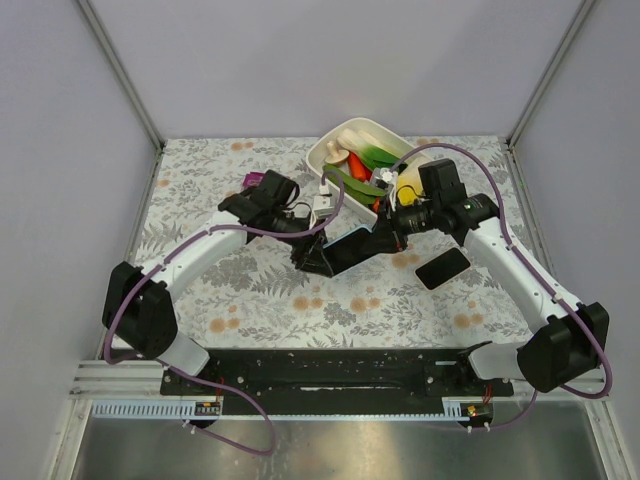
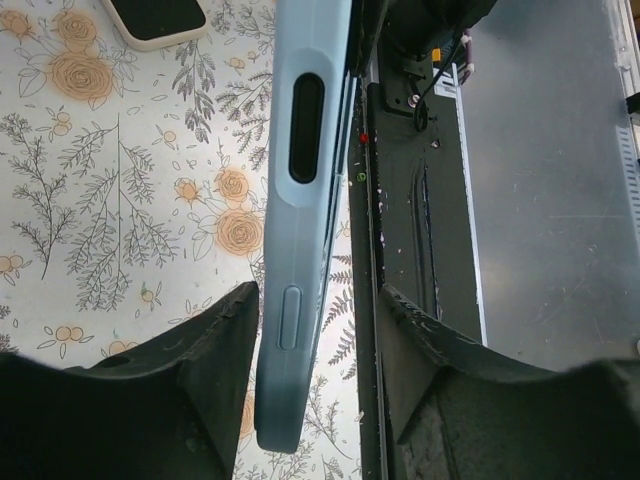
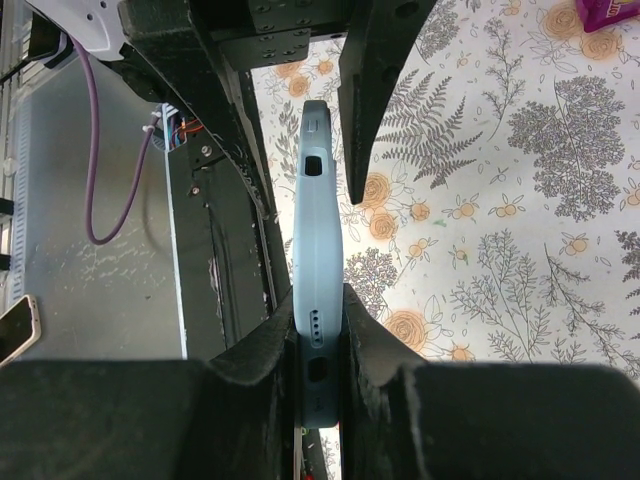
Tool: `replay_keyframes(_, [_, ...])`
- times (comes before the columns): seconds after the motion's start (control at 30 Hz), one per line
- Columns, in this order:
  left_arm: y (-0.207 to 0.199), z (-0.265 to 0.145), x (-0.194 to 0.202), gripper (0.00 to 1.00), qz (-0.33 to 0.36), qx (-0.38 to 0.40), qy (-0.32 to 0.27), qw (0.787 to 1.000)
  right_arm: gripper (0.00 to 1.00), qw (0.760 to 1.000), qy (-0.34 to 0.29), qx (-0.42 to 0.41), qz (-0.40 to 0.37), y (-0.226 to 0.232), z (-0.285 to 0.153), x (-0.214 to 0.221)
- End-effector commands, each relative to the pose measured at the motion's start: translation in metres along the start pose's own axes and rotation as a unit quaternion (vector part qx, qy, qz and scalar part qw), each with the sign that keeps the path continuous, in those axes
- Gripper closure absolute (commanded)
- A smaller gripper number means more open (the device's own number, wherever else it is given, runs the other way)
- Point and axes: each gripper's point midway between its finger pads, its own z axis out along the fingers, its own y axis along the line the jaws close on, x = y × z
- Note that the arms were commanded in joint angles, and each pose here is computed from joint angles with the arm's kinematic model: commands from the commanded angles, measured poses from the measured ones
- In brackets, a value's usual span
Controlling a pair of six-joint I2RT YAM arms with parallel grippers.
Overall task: Take the phone out of the phone case
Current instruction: Pick up the phone at the center of the board.
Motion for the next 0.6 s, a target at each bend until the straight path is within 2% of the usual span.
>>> replay_keyframes(0.0, [-0.013, 0.0, -0.01, 0.5, 0.029, 0.022, -0.022, 0.999, 1.0, 0.998, -0.043, -0.021, -0.049, 0.017, -0.006, -0.035])
replay_keyframes(0.13, [-0.015, 0.0, -0.008, 0.66, 0.029, 0.023, -0.022, 0.999, 1.0, 0.997, -0.042, -0.011, -0.056, 0.015, -0.007, -0.034])
replay_keyframes(0.23, [-0.016, 0.0, -0.006, 0.84, 0.022, 0.026, -0.021, 0.999, 1.0, 0.997, -0.043, -0.007, -0.057, 0.015, -0.008, -0.033])
replay_keyframes(0.3, [-0.017, 0.0, -0.006, 1.0, 0.019, 0.028, -0.023, 0.999, 1.0, 0.997, -0.045, -0.007, -0.056, 0.014, -0.007, -0.034])
replay_keyframes(0.43, [-0.023, -0.002, -0.014, 1.0, 0.011, 0.036, -0.033, 0.999, 1.0, 0.998, -0.046, 0.006, -0.047, 0.007, -0.006, -0.035])
replay_keyframes(0.47, [-0.024, -0.003, -0.018, 1.0, 0.014, 0.032, -0.038, 0.999, 0.95, 0.998, -0.046, 0.014, -0.045, 0.004, -0.006, -0.036])
replay_keyframes(0.57, [-0.023, -0.009, -0.026, 1.0, 0.029, 0.002, -0.054, 0.998, 0.65, 0.997, -0.051, 0.032, -0.041, 0.0, -0.008, -0.043])
